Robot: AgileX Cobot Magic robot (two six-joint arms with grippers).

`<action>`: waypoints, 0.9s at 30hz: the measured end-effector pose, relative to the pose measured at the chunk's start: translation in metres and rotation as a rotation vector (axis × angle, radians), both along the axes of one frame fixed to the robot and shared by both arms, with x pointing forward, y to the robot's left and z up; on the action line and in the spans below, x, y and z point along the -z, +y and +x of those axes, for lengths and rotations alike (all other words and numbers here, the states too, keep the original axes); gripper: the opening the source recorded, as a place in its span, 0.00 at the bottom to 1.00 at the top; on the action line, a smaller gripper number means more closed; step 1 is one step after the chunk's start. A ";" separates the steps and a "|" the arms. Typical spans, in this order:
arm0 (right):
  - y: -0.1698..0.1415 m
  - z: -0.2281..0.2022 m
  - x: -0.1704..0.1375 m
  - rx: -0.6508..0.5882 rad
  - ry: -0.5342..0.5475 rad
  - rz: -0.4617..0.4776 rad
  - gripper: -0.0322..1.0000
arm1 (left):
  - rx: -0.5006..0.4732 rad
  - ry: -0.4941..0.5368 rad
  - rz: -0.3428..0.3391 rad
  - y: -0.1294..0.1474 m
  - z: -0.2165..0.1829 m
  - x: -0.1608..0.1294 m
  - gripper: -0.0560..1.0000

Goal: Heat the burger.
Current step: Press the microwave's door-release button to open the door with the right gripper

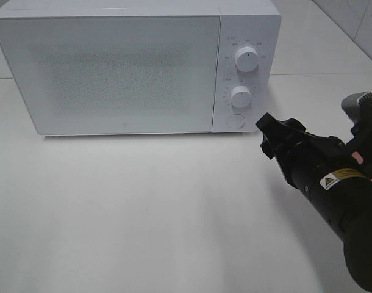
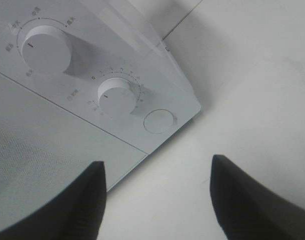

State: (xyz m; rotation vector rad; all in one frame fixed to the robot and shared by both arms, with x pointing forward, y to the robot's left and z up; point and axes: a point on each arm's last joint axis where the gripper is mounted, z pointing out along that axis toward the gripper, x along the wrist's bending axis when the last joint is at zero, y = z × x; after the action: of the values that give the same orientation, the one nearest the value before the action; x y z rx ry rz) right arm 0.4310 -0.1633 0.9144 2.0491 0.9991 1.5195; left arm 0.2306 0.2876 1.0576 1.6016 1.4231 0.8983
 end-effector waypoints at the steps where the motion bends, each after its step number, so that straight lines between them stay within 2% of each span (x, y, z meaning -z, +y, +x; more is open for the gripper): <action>1: 0.002 0.000 0.000 0.006 0.006 0.077 0.57 | 0.000 0.000 0.000 0.000 0.000 0.000 0.99; 2: 0.002 0.000 0.000 0.006 0.006 0.077 0.57 | 0.000 0.000 0.000 0.000 0.000 0.000 0.99; 4: 0.005 0.000 -0.001 0.008 0.015 0.207 0.52 | 0.000 0.000 0.000 0.000 0.000 0.000 0.99; 7: 0.006 -0.001 -0.001 0.008 0.018 0.235 0.48 | 0.000 0.000 0.000 0.000 0.000 0.000 0.99; 9: 0.008 -0.001 -0.002 0.020 0.029 0.324 0.39 | 0.000 0.000 0.000 0.000 0.000 0.000 0.99; 10: 0.008 -0.001 -0.002 0.020 0.029 0.324 0.39 | 0.000 0.000 0.000 0.000 0.000 0.000 0.99; 12: 0.008 -0.001 -0.002 0.040 0.038 0.379 0.32 | 0.000 0.000 0.000 0.000 0.000 0.000 0.99; 14: 0.008 -0.001 -0.002 0.043 0.039 0.389 0.31 | 0.000 0.000 0.000 0.000 0.000 0.000 0.99; 15: 0.008 -0.001 -0.002 0.046 0.041 0.401 0.26 | 0.000 0.000 0.000 0.000 0.000 0.000 0.99; 18: 0.008 -0.001 -0.002 0.046 0.041 0.404 0.25 | 0.000 0.000 0.000 0.000 0.000 0.000 0.99; 20: 0.008 -0.001 -0.002 0.048 0.042 0.410 0.18 | 0.000 0.000 0.000 0.000 0.000 0.000 0.99; 27: 0.008 -0.001 -0.002 0.060 0.048 0.441 0.07 | 0.000 0.000 0.000 0.000 0.000 0.000 0.99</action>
State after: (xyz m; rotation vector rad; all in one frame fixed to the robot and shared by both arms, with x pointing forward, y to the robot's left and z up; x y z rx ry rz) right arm 0.4302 -0.1554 0.9159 2.3923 0.6511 1.7894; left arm 0.2306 0.2876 1.0576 1.6016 1.4231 0.8983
